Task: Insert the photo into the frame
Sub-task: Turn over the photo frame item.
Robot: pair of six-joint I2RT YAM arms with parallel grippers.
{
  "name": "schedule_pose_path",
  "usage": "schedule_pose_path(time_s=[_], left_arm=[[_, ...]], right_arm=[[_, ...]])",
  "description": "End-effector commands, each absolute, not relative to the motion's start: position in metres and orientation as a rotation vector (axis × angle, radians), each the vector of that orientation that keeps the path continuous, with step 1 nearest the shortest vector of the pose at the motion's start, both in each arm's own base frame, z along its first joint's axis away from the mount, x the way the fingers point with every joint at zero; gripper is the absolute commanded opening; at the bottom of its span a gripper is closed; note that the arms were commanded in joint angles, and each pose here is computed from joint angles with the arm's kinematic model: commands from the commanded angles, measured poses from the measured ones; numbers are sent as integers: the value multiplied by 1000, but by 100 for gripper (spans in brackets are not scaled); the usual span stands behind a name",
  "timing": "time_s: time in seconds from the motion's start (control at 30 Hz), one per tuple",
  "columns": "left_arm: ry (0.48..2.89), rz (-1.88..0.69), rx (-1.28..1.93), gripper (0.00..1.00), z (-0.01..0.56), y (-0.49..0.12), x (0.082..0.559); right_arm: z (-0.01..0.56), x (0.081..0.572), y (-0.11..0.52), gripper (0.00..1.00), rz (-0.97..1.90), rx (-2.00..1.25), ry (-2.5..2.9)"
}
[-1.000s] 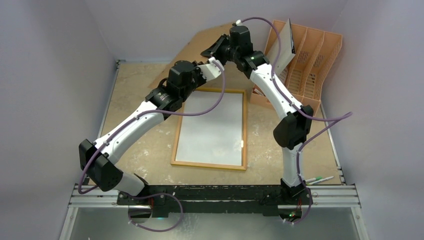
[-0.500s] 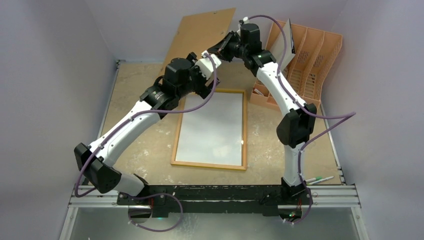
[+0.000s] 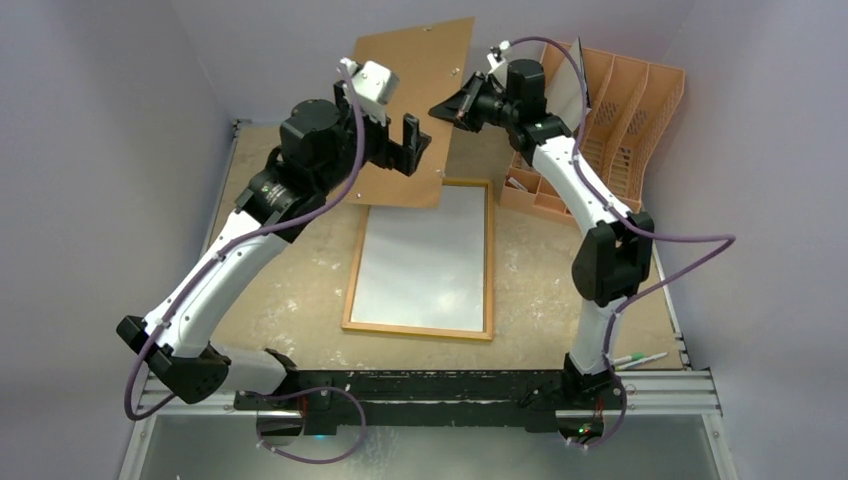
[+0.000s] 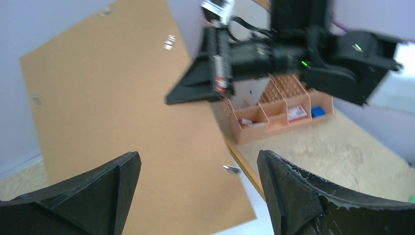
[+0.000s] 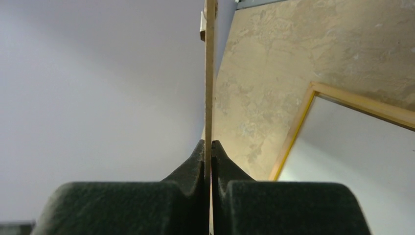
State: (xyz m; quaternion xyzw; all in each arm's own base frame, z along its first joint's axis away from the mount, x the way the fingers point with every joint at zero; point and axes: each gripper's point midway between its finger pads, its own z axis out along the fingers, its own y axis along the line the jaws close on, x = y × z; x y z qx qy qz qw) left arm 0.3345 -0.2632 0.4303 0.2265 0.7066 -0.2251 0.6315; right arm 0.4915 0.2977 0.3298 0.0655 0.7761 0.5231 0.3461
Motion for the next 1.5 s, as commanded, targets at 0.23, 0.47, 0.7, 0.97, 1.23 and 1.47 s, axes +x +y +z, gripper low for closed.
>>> schedule_pose_path(time_s=[0.23, 0.47, 0.7, 0.97, 1.23, 1.47], left_arm=[[1771, -440, 51, 95, 428, -168, 382], [1846, -470, -30, 96, 400, -146, 392], [1854, -810, 117, 86, 394, -171, 374], [1725, -1268, 424, 68, 410, -277, 314], [1593, -1487, 544, 62, 417, -358, 269], [1617, -1543, 612, 56, 397, -404, 260]], right_arm=[[433, 390, 266, 0, 1477, -291, 1633], [413, 358, 246, 0, 1480, -264, 1686], [379, 353, 232, 0, 1440, -109, 1771], [371, 376, 223, 0, 1367, 81, 1806], [367, 381, 222, 0, 1366, 132, 1841], [368, 378, 224, 0, 1378, 117, 1844]])
